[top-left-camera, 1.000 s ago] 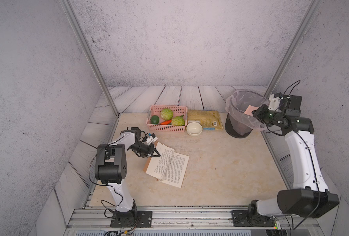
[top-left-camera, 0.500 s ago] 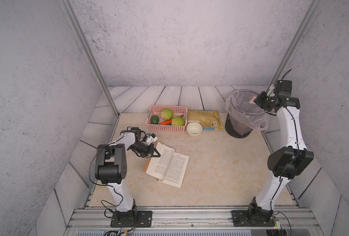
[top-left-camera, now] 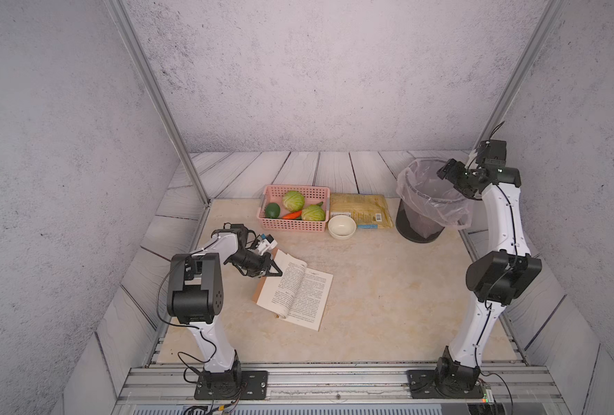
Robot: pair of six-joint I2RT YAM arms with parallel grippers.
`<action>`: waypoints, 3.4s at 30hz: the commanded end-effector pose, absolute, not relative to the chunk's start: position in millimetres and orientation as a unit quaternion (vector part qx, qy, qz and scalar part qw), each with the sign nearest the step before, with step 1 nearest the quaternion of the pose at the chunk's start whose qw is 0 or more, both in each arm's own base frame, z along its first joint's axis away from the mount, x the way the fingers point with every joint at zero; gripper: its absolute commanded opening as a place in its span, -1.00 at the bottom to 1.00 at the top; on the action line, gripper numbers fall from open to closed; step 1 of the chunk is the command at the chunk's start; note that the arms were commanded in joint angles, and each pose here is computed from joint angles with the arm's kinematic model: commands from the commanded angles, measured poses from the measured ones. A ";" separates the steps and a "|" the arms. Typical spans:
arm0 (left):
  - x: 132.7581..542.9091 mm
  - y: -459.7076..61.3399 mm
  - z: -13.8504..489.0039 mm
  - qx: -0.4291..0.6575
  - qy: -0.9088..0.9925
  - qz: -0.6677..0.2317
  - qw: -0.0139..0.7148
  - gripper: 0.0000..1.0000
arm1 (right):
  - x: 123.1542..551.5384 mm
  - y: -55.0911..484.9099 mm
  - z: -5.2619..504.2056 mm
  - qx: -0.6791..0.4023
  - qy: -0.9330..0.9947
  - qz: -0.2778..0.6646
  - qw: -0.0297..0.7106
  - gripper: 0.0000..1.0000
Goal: Peel off the used sticky note
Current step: Place the note in the trash bin, then close the book at the center of the board, then reset both arms
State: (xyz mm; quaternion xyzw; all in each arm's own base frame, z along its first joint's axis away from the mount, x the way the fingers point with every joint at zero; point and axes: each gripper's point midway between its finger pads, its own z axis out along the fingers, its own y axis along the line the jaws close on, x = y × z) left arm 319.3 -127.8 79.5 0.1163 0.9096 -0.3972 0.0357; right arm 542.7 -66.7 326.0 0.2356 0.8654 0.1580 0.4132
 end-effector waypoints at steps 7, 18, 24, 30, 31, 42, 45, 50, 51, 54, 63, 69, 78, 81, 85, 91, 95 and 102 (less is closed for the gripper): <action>319.1 -123.9 73.0 0.118 0.912 -0.392 0.034 -1.00 | 488.0 -32.6 407.5 0.193 0.832 0.213 0.475 0.84; 320.9 -123.2 75.2 0.118 0.913 -0.389 0.038 -1.00 | 400.8 50.3 343.5 0.114 0.869 0.211 0.433 0.84; 323.0 -125.5 91.0 0.127 0.908 -0.394 0.060 -1.00 | 350.4 112.5 266.8 0.045 0.891 0.226 0.390 0.83; 322.7 -131.6 113.3 0.151 0.902 -0.396 0.085 -0.99 | 318.9 126.8 202.6 0.029 0.906 0.234 0.351 0.82; 322.3 -134.2 118.6 0.160 0.900 -0.395 0.091 -0.96 | 317.5 123.7 195.8 0.033 0.908 0.226 0.350 0.82; 304.6 -175.2 178.4 0.282 0.874 -0.369 0.141 0.72 | 325.4 81.7 188.8 0.064 0.908 0.113 0.399 0.96; 302.1 -174.5 195.0 0.292 0.871 -0.363 0.156 0.97 | 325.7 63.5 183.7 0.071 0.912 0.058 0.401 0.99; 329.4 -148.5 187.8 0.262 0.893 -0.290 0.223 0.97 | 333.2 33.6 173.9 0.061 0.899 -0.042 0.432 0.99; 339.2 -141.4 182.7 0.246 0.895 -0.277 0.248 0.97 | 336.1 31.2 169.3 0.052 0.894 -0.054 0.442 0.99; 359.5 -118.6 166.1 0.225 0.893 -0.211 0.327 0.97 | 349.9 20.4 160.5 0.029 0.866 -0.101 0.488 0.99; 370.1 -75.4 123.3 0.199 0.857 -0.107 0.462 0.97 | 378.1 -16.5 113.5 0.050 0.836 -0.147 0.526 0.99; 371.9 -57.1 118.6 0.189 0.815 -0.077 0.543 0.97 | 390.7 -18.1 109.5 0.053 0.827 -0.116 0.547 0.99; 394.6 -37.0 115.0 0.133 0.816 -0.085 0.557 0.97 | 398.3 -11.2 94.0 0.036 0.827 -0.091 0.553 0.99; 403.0 -31.9 112.5 0.117 0.824 -0.081 0.549 0.97 | 397.9 -11.6 91.4 0.035 0.828 -0.089 0.552 0.99; 404.7 -19.7 107.9 0.083 0.832 -0.061 0.546 0.97 | 397.5 -11.0 91.4 0.033 0.830 -0.088 0.550 0.99; 399.6 -9.7 97.9 0.057 0.814 -0.057 0.575 0.97 | 397.6 -11.2 91.6 0.034 0.830 -0.088 0.550 0.99; 400.9 0.9 99.2 0.032 0.823 -0.035 0.566 0.97 | 398.2 -10.6 91.5 0.032 0.831 -0.086 0.549 0.99; 406.1 8.4 96.8 0.014 0.830 -0.017 0.557 0.97 | 398.1 -10.2 91.5 0.032 0.831 -0.086 0.549 0.99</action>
